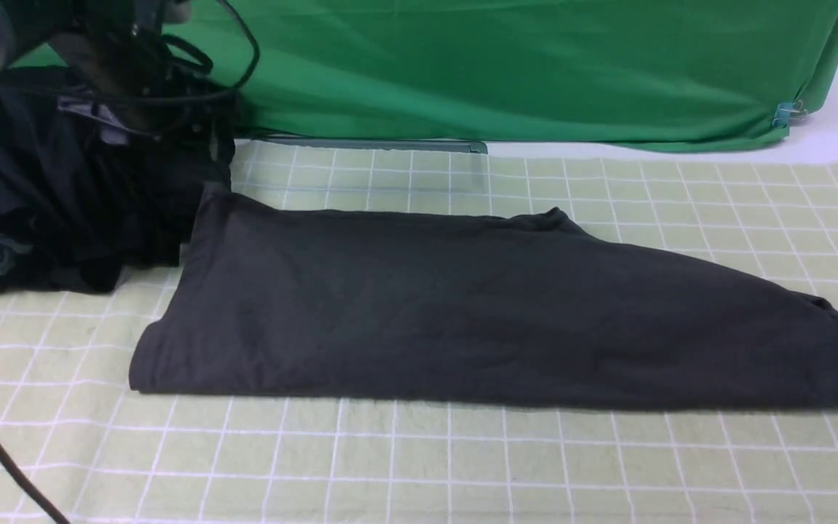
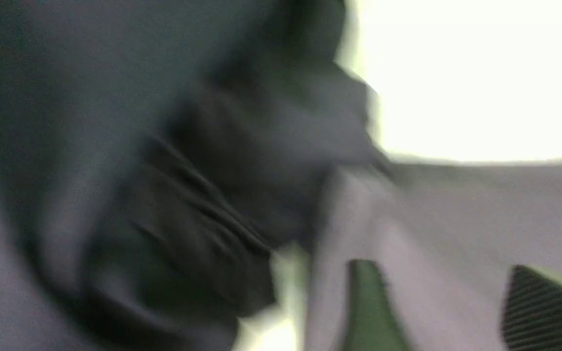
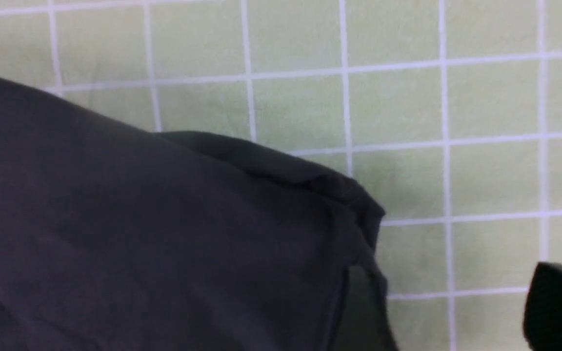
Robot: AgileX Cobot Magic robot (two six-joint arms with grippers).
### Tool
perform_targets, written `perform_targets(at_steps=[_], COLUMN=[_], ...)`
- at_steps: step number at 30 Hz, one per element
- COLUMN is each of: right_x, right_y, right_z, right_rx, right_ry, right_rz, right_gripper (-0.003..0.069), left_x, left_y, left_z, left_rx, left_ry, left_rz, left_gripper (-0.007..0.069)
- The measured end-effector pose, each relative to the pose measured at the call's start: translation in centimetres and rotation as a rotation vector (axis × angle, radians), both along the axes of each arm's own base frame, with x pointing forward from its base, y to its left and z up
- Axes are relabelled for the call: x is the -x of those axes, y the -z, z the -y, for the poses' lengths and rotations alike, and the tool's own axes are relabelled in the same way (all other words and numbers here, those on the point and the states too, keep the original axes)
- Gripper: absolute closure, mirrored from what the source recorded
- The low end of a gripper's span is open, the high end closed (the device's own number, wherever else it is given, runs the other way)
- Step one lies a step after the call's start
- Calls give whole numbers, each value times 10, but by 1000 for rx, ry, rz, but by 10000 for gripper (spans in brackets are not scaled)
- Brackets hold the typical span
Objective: Fold a long-sleeved shirt over a green coffee tablecloth.
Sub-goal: 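Pull the folded dark garment lengthwise by its ends to straighten it flat on the table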
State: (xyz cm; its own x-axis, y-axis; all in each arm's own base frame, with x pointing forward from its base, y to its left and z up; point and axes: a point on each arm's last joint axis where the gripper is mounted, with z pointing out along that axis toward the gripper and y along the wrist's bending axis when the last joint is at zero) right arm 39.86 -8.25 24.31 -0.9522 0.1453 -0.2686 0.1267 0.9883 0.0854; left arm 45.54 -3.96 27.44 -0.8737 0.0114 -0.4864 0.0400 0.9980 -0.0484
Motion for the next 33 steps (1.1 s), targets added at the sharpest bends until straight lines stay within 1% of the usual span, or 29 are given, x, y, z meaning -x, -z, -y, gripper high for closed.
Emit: perform_targets(at_steps=[1, 2, 3, 5, 6, 7, 9, 11, 13, 14, 16, 23, 26, 29, 33], right_x=[-2, -6, -10, -13, -15, -15, -17, -17, -18, -18, -19, -26, -27, -30, -38], right_y=[8, 23, 37, 53, 60, 61, 70, 75, 77, 76, 72, 40, 39, 50, 59], right_z=[1, 1, 1, 1, 1, 1, 1, 1, 1, 1, 1, 5, 5, 7, 9], right_rx=[-7, -20, -31, -49, -58, -60, -67, -70, -72, -71, -66, -14, -8, -3, 15], right_ry=[-1, -4, -2, 2, 5, 5, 3, 3, -4, -12, -25, -49, -52, -51, -43], right_rz=[-18, -50, -76, -106, -118, -121, -137, -148, -149, -144, -131, -33, -24, -29, 9], right_gripper=[195, 179, 174, 182, 199, 203, 249, 326, 531, 582, 618, 627, 627, 615, 553], left_x=[3, 7, 12, 21, 26, 28, 35, 41, 49, 50, 51, 49, 49, 49, 49], left_y=[3, 10, 19, 38, 50, 53, 68, 80, 95, 98, 100, 99, 99, 99, 99], left_z=[3, 8, 13, 20, 25, 27, 34, 41, 49, 50, 51, 50, 50, 50, 50], left_rx=[21, 55, 75, 90, 90, 88, 82, 76, 66, 64, 60, 42, 41, 42, 42], left_ry=[22, 56, 82, 112, 126, 130, 146, 161, 180, 183, 185, 191, 191, 191, 191], left_rz=[-33, -75, -115, -190, -226, -237, -268, -282, -293, -290, -282, -262, -258, -258, -260], left_gripper=[412, 515, 570, 615, 624, 625, 631, 633, 632, 632, 632, 632, 632, 632, 631])
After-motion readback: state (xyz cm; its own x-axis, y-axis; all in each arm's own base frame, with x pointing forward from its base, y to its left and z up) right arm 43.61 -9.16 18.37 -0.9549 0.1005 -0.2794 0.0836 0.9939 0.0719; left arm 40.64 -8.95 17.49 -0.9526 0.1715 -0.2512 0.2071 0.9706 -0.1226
